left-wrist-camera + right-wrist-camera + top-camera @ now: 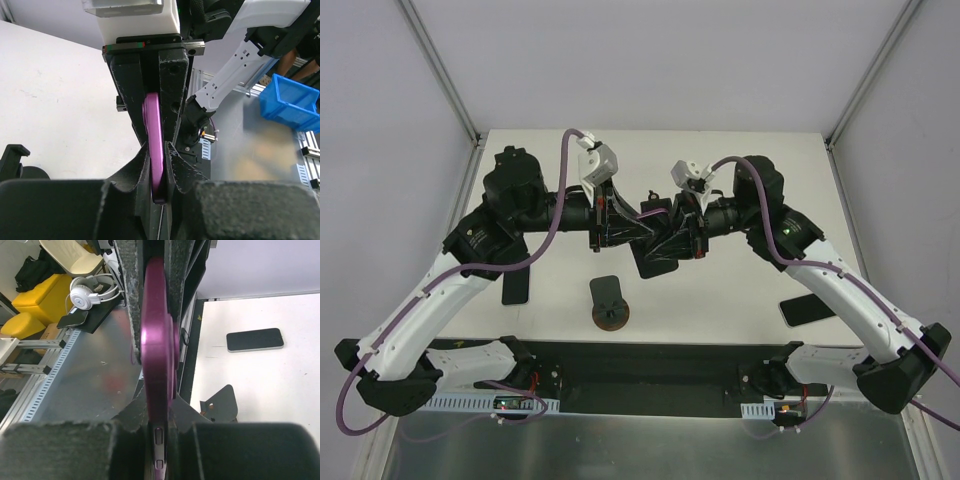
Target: Place the phone on the phone stand
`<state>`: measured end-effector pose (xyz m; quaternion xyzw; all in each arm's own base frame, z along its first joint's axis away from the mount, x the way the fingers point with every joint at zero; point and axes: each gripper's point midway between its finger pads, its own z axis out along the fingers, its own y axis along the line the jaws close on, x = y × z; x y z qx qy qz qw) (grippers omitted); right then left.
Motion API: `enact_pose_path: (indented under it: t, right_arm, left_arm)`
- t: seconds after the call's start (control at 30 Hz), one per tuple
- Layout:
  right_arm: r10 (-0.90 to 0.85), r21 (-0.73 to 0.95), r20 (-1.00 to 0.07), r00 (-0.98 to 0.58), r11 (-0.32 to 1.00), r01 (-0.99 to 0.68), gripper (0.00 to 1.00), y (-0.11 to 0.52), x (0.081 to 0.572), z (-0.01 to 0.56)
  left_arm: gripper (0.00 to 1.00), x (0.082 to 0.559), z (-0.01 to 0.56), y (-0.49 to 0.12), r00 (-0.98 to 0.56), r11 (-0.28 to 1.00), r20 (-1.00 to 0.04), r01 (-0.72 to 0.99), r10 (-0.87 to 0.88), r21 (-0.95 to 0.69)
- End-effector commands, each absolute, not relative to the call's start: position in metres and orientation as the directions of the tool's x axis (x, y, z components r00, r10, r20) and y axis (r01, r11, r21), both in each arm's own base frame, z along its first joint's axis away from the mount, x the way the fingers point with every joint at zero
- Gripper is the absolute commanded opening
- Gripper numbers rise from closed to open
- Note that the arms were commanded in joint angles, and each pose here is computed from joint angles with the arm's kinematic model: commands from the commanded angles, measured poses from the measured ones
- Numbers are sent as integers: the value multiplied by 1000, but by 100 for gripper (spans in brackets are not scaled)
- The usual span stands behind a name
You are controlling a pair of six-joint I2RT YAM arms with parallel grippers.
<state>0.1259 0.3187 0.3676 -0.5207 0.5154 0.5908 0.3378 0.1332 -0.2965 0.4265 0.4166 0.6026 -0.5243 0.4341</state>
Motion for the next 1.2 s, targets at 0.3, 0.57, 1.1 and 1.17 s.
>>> enact_pose_path:
  t: [0.3, 0.57, 1.1, 1.17]
  right_arm:
    - [-111, 124, -984, -142, 157, -980, 81, 309, 187, 379]
    - [107, 212, -964, -242, 861, -463, 96, 242, 319, 378]
    - [57, 129, -984, -169, 881, -455, 44, 264, 360, 254]
    - [44, 124, -982, -182, 883, -453, 43, 266, 363, 246]
  left_arm:
    - [0, 182, 425, -269, -257, 462, -965, 850, -54, -252]
    - [0, 204, 394, -188, -245, 777, -953, 560, -178, -289]
    - [0, 195, 354, -177, -288, 789, -943, 533, -169, -305]
    - [0, 200, 357, -178, -284, 798, -944, 525, -166, -298]
